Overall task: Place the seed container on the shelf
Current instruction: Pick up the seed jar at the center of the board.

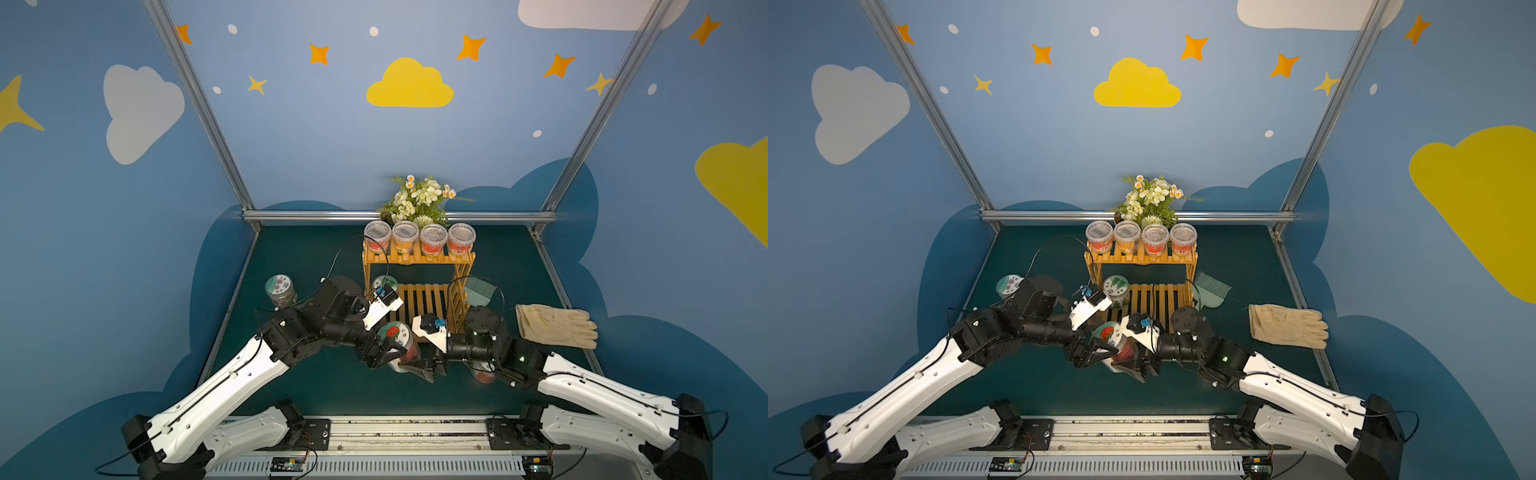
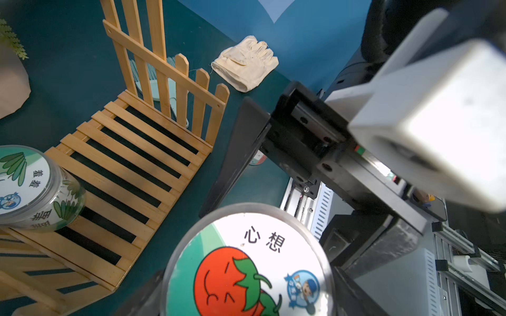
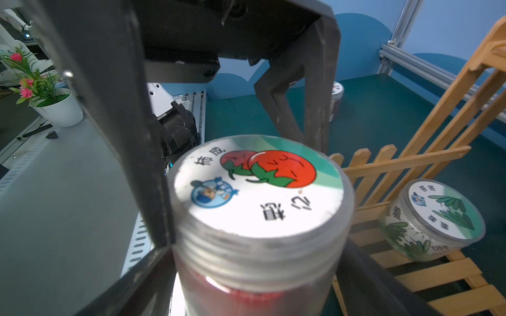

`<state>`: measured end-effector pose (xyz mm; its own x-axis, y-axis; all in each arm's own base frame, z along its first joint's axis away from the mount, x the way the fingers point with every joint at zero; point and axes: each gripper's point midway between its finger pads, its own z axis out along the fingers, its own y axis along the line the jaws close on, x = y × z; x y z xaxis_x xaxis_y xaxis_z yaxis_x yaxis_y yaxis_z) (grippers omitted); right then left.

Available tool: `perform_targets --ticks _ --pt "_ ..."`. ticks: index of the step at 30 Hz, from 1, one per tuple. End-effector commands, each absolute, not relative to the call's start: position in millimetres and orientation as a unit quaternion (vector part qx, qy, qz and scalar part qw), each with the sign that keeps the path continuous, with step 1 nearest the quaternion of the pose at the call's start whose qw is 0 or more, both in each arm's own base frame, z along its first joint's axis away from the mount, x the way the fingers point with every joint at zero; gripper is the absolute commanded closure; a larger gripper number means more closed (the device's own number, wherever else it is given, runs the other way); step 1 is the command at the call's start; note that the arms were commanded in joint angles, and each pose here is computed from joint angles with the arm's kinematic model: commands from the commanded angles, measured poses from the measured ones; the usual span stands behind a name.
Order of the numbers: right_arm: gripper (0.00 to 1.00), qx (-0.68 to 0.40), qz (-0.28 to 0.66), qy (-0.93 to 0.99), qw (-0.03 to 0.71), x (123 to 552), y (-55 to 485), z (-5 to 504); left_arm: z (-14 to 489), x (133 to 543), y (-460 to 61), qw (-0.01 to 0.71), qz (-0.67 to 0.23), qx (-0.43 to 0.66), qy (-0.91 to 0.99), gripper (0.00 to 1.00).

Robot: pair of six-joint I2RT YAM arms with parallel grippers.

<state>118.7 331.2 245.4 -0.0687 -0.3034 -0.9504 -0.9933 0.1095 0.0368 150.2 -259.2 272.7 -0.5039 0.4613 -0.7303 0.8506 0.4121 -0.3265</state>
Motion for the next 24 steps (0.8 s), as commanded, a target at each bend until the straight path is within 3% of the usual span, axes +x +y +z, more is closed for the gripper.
perform_targets --ticks 1,12,21,24 --pt "0.09 -0.526 0.418 0.594 0.442 119.5 337.1 264.8 291.4 143.9 -263.7 0.289 -0.369 0.434 0.769 0.34" --pt "0.06 -0.532 0.435 0.591 0.422 115.5 345.2 263.5 286.4 143.9 -266.4 0.280 -0.343 0.451 0.775 0.35" --pt "0.11 -0.538 0.440 0.589 0.413 112.9 348.3 259.7 280.6 144.1 -265.2 0.273 -0.324 0.458 0.781 0.35" --pt "0.07 -0.541 0.440 0.589 0.409 111.6 347.9 258.7 277.8 143.2 -264.4 0.266 -0.317 0.463 0.784 0.35"
